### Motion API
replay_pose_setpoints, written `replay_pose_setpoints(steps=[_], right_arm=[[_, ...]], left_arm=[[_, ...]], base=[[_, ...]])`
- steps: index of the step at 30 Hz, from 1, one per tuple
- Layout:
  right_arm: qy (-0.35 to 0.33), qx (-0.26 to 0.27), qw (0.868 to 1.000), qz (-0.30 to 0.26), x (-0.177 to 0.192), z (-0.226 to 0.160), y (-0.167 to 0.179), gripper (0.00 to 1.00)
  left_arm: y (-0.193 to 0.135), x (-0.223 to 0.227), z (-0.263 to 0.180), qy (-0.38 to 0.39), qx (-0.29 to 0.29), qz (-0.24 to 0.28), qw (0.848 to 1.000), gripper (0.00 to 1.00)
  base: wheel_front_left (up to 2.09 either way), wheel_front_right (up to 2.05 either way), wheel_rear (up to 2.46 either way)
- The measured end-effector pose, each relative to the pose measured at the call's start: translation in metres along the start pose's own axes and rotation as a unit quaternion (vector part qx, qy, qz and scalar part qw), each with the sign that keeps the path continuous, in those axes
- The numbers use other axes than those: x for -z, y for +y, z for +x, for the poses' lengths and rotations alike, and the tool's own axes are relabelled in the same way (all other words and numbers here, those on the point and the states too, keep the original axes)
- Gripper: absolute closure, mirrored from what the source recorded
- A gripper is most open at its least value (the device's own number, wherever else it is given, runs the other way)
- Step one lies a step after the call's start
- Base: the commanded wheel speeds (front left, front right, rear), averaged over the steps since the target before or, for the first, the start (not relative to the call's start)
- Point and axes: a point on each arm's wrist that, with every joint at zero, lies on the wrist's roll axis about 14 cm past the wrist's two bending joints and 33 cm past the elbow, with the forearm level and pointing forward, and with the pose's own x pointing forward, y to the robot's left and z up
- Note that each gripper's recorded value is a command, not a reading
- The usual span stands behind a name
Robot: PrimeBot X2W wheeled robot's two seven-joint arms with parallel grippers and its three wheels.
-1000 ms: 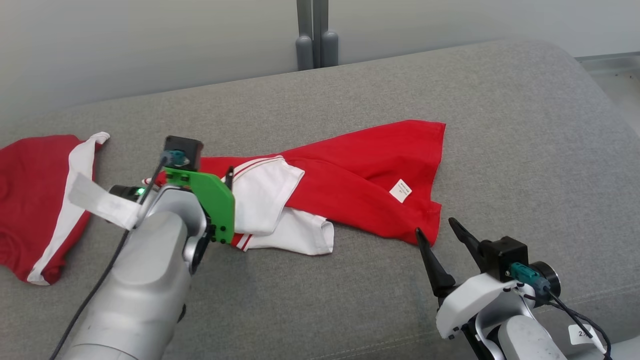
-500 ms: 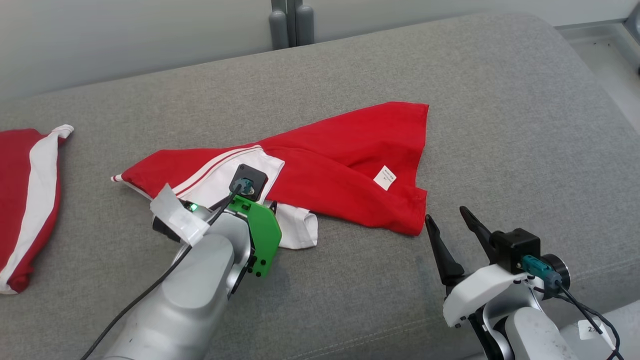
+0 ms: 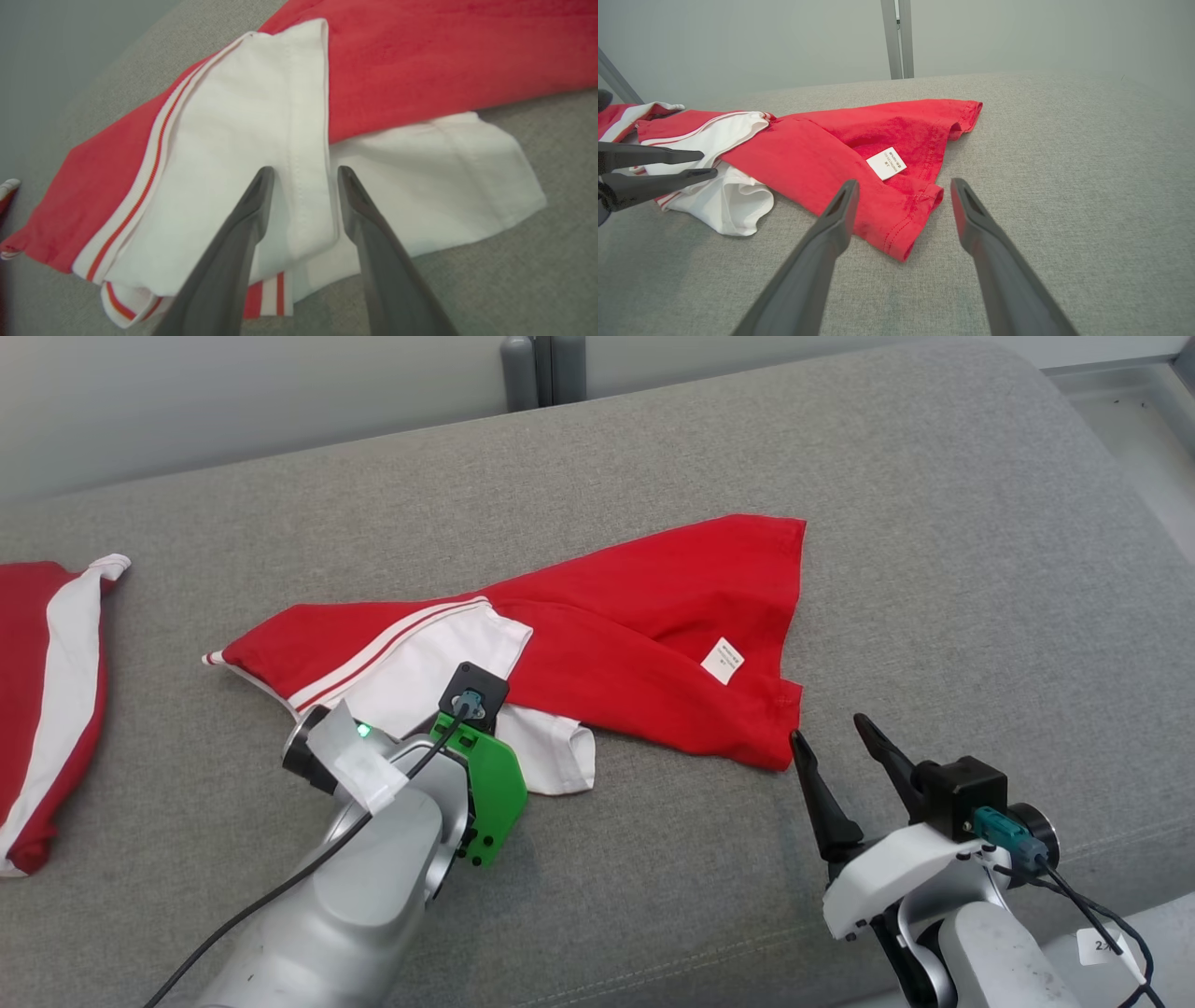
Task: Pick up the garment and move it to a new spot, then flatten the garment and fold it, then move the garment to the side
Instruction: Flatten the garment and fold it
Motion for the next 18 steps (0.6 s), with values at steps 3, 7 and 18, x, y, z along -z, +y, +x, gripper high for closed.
replay_pose_setpoints(steps=[3, 7, 18], right_arm=[[0.001, 0.000, 1.000, 0.001, 0.001, 0.001, 0.000, 0.00], [0.003, -0.003, 1.000, 0.001, 0.003, 0.004, 0.002, 0.00], [0.000, -0.025, 1.000, 0.004, 0.003, 0.007, 0.017, 0.00]], left_arm=[[0.001, 0.000, 0.000, -0.005, -0.001, -0.001, 1.000, 1.00], [0.008, 0.000, -0.003, -0.014, -0.012, -0.008, 1.000, 1.00], [0.055, 0.034, -0.045, -0.021, -0.074, -0.027, 0.997, 1.00]], base=[[0.00, 0.00, 0.00], [0.00, 0.00, 0.00], [0.00, 0.00, 0.00]])
